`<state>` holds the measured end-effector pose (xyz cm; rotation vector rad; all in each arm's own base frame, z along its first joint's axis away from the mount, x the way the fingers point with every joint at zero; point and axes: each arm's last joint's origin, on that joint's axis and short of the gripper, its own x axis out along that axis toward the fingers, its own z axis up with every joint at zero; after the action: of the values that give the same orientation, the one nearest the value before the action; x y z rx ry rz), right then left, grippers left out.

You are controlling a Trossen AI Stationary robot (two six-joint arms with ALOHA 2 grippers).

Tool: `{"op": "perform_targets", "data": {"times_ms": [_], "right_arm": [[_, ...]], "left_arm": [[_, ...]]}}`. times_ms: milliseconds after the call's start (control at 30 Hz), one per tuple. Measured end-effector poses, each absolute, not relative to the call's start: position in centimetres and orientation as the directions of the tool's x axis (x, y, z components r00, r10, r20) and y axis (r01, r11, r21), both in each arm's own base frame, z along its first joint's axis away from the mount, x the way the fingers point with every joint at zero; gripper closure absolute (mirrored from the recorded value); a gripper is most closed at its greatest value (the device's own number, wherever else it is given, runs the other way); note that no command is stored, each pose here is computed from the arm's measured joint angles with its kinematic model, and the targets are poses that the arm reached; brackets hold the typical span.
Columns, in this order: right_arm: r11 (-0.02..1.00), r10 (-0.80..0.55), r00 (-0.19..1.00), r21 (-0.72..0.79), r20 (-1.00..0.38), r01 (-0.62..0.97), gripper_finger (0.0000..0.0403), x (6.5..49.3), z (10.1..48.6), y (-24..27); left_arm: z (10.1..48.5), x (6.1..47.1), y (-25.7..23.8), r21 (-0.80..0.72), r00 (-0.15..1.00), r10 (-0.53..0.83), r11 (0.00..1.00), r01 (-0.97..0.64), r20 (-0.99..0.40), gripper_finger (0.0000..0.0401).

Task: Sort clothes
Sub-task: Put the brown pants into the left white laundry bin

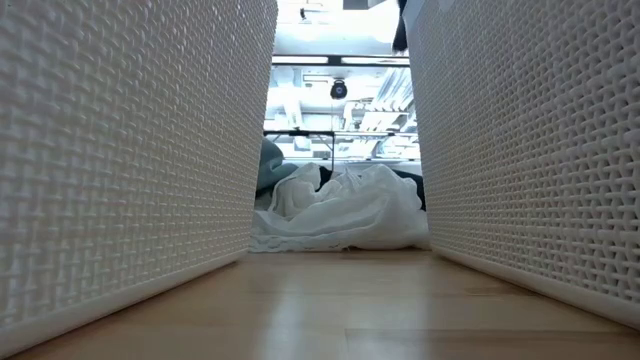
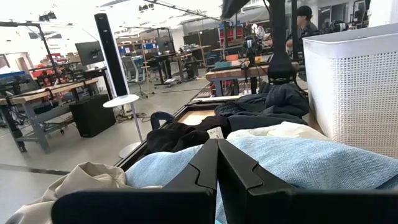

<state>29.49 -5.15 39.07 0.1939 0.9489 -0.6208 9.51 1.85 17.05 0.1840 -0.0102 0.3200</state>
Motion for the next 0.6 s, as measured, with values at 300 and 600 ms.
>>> {"op": "perform_targets", "data": {"times_ms": [300,600], "right_arm": [[0.812,-0.248,0.375,0.020,-0.893,0.584,0.0239,32.2,30.9,-11.5],[0.801,-0.219,0.250,-0.027,-0.943,0.598,0.0154,34.2,25.5,-13.0]], "left_arm": [[17.0,9.5,1.9,0.178,0.949,0.312,0.933,-0.314,0.039,0.0401],[17.0,9.5,1.8,0.178,0.949,0.312,0.933,-0.314,0.039,0.0401]]}}
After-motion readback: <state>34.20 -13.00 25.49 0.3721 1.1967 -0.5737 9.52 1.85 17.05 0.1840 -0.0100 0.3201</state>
